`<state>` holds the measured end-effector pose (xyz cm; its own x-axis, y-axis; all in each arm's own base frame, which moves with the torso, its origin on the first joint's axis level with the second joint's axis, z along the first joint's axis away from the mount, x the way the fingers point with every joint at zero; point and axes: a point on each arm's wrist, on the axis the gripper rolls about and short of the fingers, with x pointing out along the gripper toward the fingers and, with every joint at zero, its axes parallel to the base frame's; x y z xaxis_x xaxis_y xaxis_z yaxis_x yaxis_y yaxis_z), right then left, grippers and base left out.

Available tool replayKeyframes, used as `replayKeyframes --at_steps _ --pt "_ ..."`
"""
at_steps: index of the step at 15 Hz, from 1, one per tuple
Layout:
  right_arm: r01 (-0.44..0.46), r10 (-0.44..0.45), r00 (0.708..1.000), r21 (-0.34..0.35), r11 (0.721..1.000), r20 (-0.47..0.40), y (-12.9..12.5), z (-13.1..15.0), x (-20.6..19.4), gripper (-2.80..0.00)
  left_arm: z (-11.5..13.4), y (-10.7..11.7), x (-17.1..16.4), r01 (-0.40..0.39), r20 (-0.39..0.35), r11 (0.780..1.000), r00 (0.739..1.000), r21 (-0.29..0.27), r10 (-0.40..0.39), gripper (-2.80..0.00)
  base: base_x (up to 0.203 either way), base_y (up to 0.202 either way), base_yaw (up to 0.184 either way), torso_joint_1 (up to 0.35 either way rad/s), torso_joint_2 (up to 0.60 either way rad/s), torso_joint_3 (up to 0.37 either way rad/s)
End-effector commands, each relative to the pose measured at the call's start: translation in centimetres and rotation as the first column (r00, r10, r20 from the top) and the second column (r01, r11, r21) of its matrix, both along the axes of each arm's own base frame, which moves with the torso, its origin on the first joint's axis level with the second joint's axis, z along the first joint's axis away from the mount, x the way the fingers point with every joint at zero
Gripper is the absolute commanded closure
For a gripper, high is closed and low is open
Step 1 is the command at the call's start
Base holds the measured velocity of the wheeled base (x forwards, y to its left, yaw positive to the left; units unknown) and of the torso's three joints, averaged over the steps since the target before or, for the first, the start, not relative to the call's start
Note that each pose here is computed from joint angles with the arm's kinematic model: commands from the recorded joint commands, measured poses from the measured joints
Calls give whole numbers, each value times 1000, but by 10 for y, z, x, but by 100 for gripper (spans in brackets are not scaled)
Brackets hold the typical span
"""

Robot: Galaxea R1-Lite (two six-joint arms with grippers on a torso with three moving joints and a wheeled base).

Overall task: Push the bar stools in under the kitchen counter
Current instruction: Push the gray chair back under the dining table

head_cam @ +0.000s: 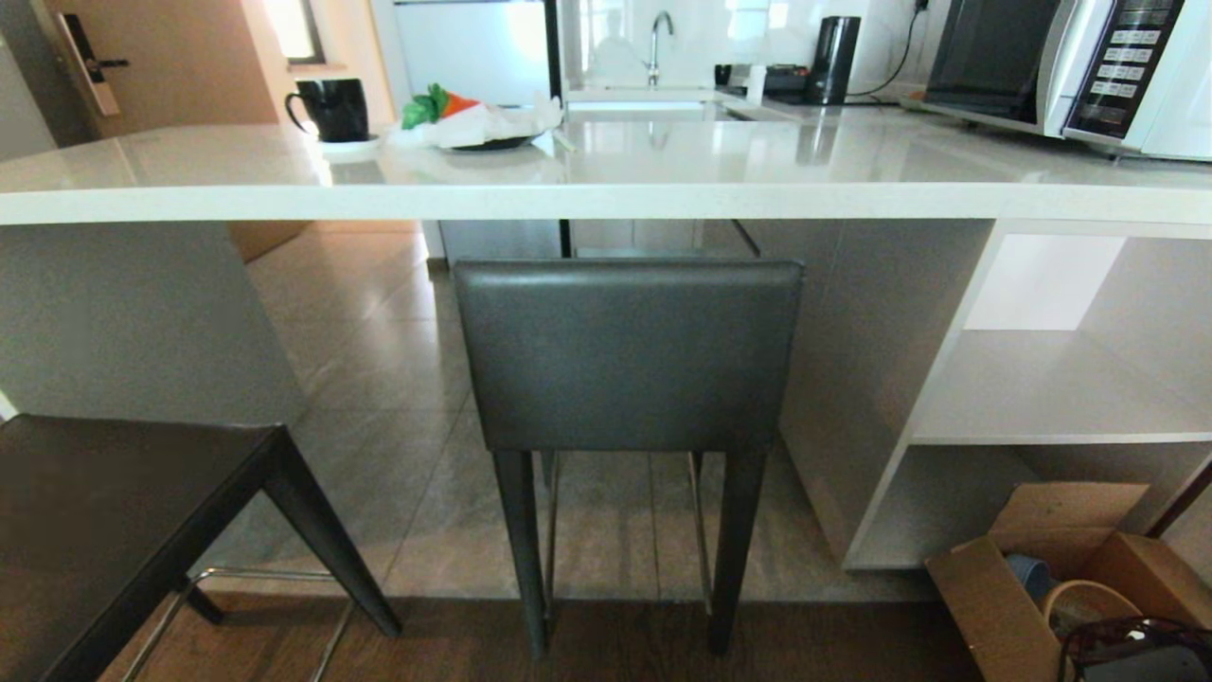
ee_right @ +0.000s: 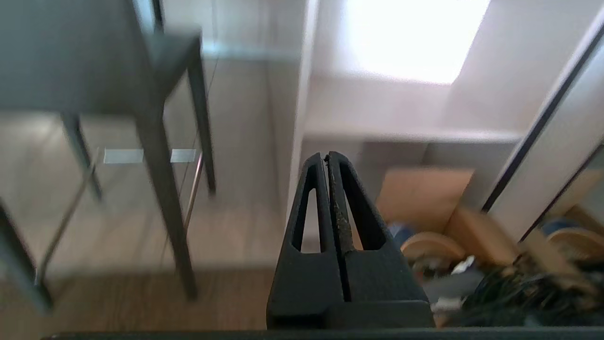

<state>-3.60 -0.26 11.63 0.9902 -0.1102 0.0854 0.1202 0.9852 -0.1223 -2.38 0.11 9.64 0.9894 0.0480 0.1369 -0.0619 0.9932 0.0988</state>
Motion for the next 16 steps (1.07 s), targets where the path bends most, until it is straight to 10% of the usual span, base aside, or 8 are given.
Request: replayKeyframes --at_steps 1,4,16 --pt "-17 17 997 4 1000 -74 1 -31 9 0 -17 -1 1 58 -95 998 994 -13 -59 0 0 0 0 0 0 0" --pt "-140 145 986 57 988 -82 3 -41 14 0 -21 -2 1 66 -132 998 989 -6 -67 0 0 0 0 0 0 0" --pt "-121 127 989 74 990 -73 3 -40 13 0 -21 -1 1 56 -129 996 990 -74 -65 0 -26 0 0 1 0 0"
